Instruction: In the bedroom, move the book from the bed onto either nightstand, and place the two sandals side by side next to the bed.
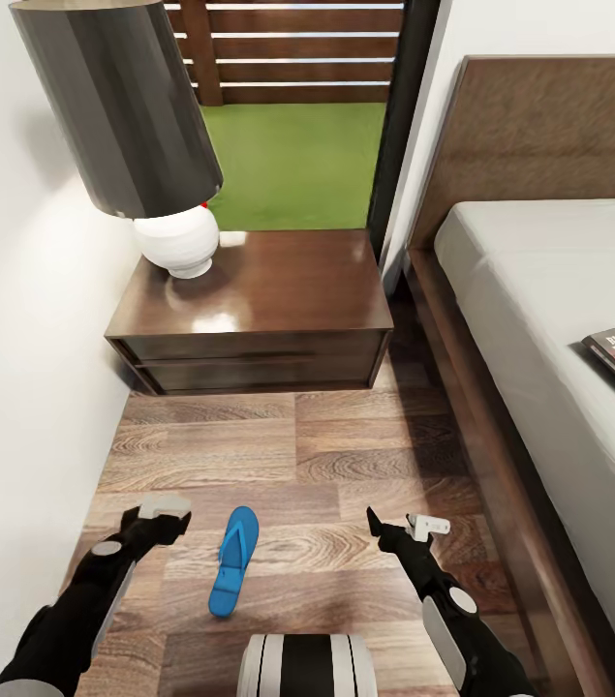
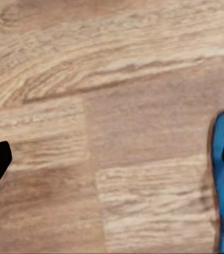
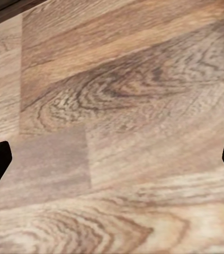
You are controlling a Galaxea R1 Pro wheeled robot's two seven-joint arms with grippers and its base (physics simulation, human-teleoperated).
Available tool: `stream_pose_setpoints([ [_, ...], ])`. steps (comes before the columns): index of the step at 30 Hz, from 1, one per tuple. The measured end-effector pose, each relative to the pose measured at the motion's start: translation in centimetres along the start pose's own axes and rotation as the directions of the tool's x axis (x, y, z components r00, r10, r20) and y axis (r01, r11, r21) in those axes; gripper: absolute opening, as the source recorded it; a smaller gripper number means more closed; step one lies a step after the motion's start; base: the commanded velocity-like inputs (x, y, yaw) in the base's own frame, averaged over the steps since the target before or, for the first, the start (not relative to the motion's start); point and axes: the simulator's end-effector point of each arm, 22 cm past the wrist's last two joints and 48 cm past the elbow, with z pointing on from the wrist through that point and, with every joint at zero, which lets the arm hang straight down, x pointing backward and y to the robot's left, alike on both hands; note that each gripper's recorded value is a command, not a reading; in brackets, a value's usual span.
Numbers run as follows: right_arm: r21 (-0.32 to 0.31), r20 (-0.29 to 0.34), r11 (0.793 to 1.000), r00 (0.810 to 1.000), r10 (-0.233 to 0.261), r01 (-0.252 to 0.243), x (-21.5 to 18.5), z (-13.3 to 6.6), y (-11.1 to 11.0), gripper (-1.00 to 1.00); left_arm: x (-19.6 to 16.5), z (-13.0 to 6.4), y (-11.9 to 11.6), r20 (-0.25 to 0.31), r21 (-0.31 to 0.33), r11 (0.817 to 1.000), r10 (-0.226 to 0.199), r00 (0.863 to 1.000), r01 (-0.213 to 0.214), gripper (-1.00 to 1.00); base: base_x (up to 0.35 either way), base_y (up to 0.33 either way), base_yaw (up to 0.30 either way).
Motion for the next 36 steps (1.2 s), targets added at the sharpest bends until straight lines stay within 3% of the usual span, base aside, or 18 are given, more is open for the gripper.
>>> stream_pose_setpoints([
  [1,0.0,0.0,1.0,1.0,0.0,0.0,0.0,0.0,0.0,1.0,-0.9,0.0,-0.8,0.041,0.014,0.999,0.03,0.999,-0.03,1.0,0.0,0.0,0.0],
  [2,-0.002,0.0,1.0,1.0,-0.001,0.001,0.0,0.0,0.1,1.0,-2.8,0.0,-2.1,0.145,0.033,0.997,0.068,0.987,-0.074,1.0,0.0,0.0,0.0],
  [6,-0.004,0.0,1.0,1.0,-0.002,0.002,0.0,0.0,0.2,1.0,-4.4,-0.3,-2.9,0.236,0.045,0.994,0.087,0.968,-0.1,1.0,0.0,0.0,0.0],
  [18,-0.008,-0.001,1.0,1.0,0.0,0.0,0.1,0.1,0.5,1.0,-5.6,-0.6,-4.7,0.309,0.071,0.989,0.101,0.946,-0.129,1.0,0.0,0.0,0.0],
  [27,-0.008,-0.001,1.0,1.0,0.0,0.0,0.1,0.1,0.5,1.0,-5.7,-1.1,-8.9,0.399,0.134,0.967,0.148,0.905,-0.218,1.0,0.0,0.0,0.0],
  [29,-0.008,-0.001,1.0,1.0,0.0,0.0,0.1,0.1,0.5,1.0,-6.0,-1.4,-9.8,0.428,0.143,0.96,0.159,0.89,-0.24,1.0,0.0,0.0,0.0],
  [31,-0.009,-0.002,1.0,1.0,0.0,0.0,0.1,0.1,0.5,1.0,-7.1,-2.1,-10.4,0.485,0.14,0.954,0.167,0.858,-0.265,1.0,0.0,0.0,0.0],
  [35,-0.009,-0.002,1.0,1.0,0.001,-0.001,0.1,0.1,0.6,1.0,-9.7,-3.8,-10.4,0.613,0.108,0.951,0.165,0.773,-0.289,1.0,0.0,0.0,0.0],
  [36,-0.008,-0.002,1.0,1.0,0.0,0.0,0.1,0.1,0.6,1.0,-10.5,-4.5,-9.7,0.654,0.089,0.952,0.167,0.737,-0.294,1.0,0.0,0.0,0.0],
])
